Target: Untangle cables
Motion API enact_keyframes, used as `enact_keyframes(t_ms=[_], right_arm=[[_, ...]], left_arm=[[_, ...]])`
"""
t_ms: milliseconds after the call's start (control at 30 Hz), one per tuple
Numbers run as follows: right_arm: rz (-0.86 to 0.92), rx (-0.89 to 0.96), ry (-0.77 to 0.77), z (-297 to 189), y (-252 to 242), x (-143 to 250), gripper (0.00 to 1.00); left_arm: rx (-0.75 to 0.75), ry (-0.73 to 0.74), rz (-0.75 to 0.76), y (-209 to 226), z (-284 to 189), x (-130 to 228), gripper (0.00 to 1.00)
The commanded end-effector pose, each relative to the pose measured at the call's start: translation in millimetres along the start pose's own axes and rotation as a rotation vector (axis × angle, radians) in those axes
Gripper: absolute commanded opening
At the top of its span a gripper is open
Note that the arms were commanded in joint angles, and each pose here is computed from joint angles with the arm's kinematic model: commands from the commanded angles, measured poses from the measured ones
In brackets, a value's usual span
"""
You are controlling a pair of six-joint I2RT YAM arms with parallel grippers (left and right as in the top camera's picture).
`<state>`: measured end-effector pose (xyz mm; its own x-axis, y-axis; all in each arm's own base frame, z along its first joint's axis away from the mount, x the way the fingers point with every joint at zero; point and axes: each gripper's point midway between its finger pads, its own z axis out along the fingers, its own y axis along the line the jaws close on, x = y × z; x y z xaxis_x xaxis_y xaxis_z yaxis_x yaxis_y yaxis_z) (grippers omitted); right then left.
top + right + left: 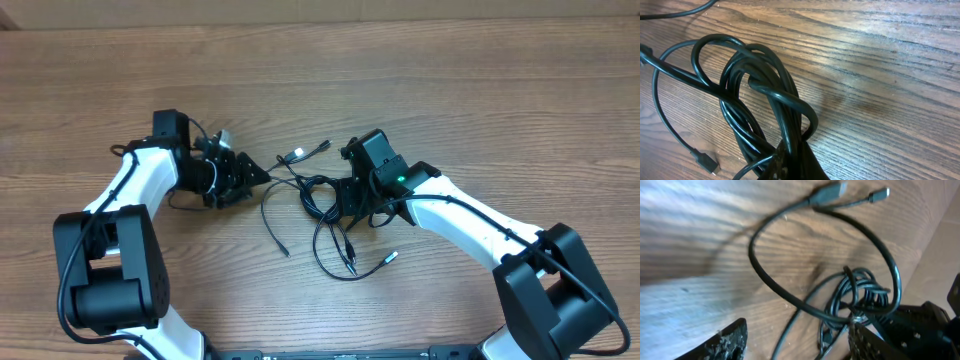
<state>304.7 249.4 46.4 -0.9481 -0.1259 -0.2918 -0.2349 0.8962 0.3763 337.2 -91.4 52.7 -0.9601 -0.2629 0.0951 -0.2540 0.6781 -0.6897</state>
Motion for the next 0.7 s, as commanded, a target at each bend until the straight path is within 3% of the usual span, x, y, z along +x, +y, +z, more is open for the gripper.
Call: enact_keyframes(t_ms=[0,133,167,233,267,467,667], right_arm=[[-0.003,-0.004,-0.024,-5,0,-8,0.04],[-0.003,-0.004,-0.024,-5,0,-8,0.04],[-0.003,-0.004,-0.024,-5,0,-8,0.04],[-0.003,-0.004,-0.024,-5,0,-8,0.04],[-0.003,-0.004,-0.024,-5,0,-8,0.04],[-0.003,-0.004,-0.024,-5,0,-8,0.04],[-0.003,-0.004,-0.024,-5,0,-8,0.04]], left_arm=[[0.031,0.055,0.050,-22,12,12,0.66],[0.025,0.096,0.107,-35,26,25,0.63],[0.025,0.102,0.121,-38,29,27,0.58],[0.019,0.117,0.143,-45,37,32,0.32],[0.003,0.122,0.142,-45,40,35,0.26],[-0.149,0.135,0.179,-37,57,47,0.04],[-0.348,0.101,0.179,-13,58,47,0.04]])
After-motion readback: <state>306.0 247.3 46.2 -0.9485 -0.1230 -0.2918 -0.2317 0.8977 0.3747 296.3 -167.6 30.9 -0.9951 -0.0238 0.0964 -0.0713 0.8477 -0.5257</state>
